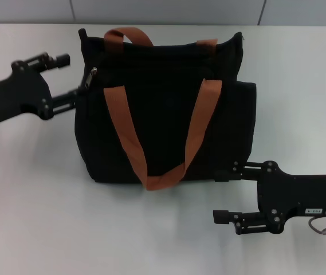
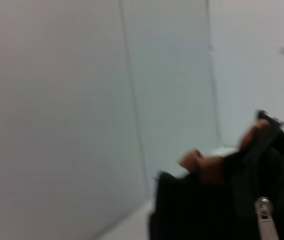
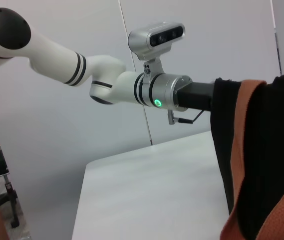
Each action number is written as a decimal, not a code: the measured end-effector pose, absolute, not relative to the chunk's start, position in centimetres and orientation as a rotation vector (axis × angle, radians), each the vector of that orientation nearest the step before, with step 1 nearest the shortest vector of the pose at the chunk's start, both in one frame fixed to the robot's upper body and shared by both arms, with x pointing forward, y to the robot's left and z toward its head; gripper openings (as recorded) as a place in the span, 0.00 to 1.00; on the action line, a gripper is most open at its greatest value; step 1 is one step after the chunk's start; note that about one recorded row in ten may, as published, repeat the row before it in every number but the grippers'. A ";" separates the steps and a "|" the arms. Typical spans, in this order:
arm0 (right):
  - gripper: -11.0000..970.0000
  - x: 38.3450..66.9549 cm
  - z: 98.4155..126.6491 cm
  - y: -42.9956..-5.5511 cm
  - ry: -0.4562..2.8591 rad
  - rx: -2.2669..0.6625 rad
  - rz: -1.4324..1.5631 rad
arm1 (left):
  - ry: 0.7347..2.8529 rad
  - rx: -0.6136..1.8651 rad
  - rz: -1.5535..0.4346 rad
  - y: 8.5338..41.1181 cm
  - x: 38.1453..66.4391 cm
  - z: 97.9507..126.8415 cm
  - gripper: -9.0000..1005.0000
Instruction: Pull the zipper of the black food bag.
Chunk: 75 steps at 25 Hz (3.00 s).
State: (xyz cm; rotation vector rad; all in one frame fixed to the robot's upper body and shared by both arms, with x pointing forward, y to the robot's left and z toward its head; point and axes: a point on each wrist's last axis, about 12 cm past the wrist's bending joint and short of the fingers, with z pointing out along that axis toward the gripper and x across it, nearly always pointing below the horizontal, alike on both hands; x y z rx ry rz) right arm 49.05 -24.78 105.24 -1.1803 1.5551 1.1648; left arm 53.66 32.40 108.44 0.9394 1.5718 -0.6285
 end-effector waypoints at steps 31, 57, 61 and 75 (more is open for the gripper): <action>0.79 49.1 105.8 -24.5 1.517 -1.174 1.202 | 1.298 0.979 -0.485 31.5 52.1 108.7 0.16; 0.79 58.7 116.1 -17.7 1.685 -0.821 1.648 | 1.218 0.970 -0.462 30.6 51.7 108.5 0.08; 0.79 59.9 116.8 -16.0 1.782 -0.808 1.641 | 1.216 0.972 -0.463 30.6 51.8 108.6 0.08; 0.79 62.2 118.6 -11.7 2.087 -0.645 1.684 | 1.201 0.985 -0.438 30.5 52.1 108.7 0.08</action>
